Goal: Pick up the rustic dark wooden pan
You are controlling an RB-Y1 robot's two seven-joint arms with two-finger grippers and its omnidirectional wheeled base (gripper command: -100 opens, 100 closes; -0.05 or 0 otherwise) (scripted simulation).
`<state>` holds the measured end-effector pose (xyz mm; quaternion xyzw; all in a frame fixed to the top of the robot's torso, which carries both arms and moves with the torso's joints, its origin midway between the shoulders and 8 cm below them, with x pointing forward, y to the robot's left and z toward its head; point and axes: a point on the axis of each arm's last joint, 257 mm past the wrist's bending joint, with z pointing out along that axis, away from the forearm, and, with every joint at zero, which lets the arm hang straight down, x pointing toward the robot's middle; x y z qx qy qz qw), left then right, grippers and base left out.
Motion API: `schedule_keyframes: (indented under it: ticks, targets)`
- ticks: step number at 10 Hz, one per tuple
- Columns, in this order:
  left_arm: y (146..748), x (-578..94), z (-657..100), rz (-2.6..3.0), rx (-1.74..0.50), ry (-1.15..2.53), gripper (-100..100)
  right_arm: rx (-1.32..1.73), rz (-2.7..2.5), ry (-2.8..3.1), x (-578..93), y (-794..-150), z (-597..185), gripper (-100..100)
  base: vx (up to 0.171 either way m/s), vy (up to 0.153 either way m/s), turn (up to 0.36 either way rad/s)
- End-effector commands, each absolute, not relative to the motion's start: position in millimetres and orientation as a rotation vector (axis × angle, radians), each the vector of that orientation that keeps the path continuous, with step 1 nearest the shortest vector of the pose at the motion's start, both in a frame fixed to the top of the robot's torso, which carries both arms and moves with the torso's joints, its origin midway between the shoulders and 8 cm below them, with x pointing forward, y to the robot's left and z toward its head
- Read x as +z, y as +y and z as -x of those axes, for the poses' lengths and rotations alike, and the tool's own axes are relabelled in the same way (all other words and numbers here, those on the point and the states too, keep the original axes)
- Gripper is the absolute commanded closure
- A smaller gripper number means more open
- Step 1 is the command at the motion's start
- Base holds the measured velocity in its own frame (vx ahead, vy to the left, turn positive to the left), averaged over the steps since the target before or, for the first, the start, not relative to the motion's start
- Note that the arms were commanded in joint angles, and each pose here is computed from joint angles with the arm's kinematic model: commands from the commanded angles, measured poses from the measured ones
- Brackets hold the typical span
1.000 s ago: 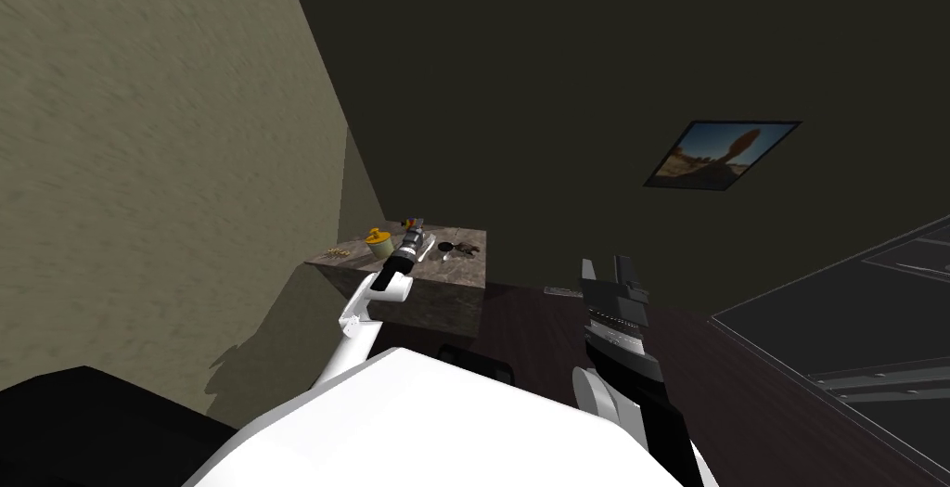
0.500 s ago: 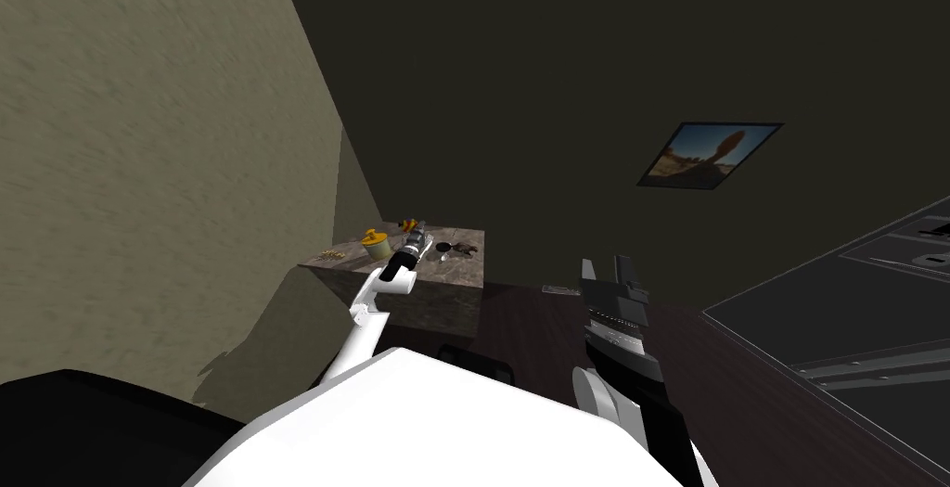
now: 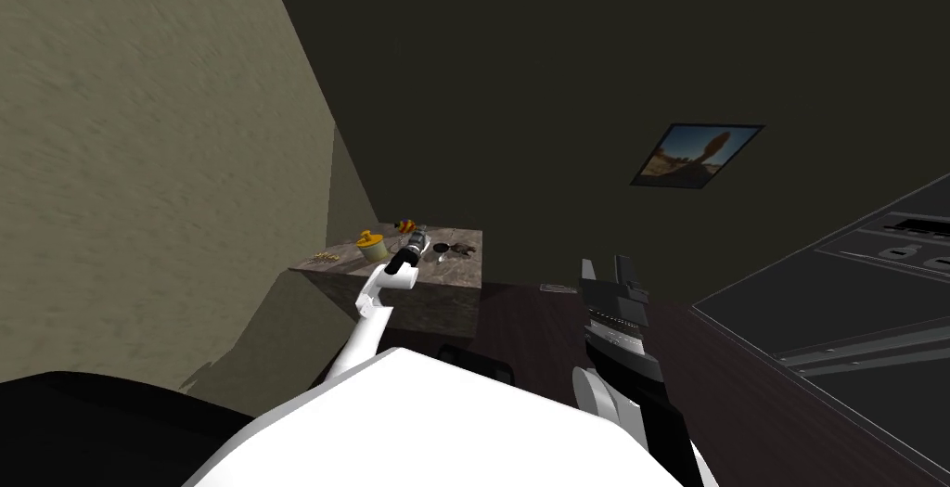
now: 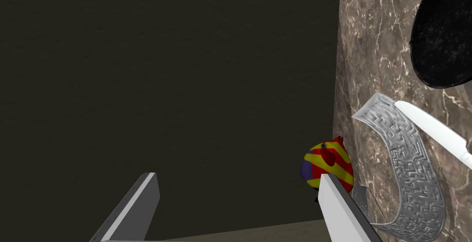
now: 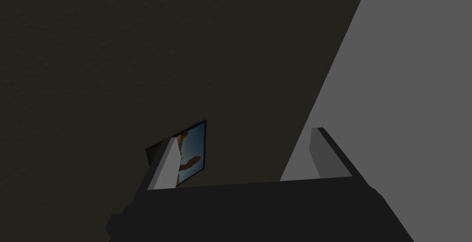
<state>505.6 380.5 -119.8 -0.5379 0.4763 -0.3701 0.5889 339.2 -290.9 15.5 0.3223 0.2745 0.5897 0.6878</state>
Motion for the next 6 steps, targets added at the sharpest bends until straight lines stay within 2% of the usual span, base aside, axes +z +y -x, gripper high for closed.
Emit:
schedule_keyframes:
  ticks: [1, 6]
  targets:
    - [384, -132, -512, 1.301, -0.841, 1.129, -100, 1.320, -0.721, 0.614, 16, -291, -339, 0, 0.012, 0.005, -0.060]
    - [391, -165, -518, 1.423, -0.780, 1.186, -100, 1.320, -0.721, 0.614, 16, -291, -339, 0, 0.010, 0.009, -0.051]
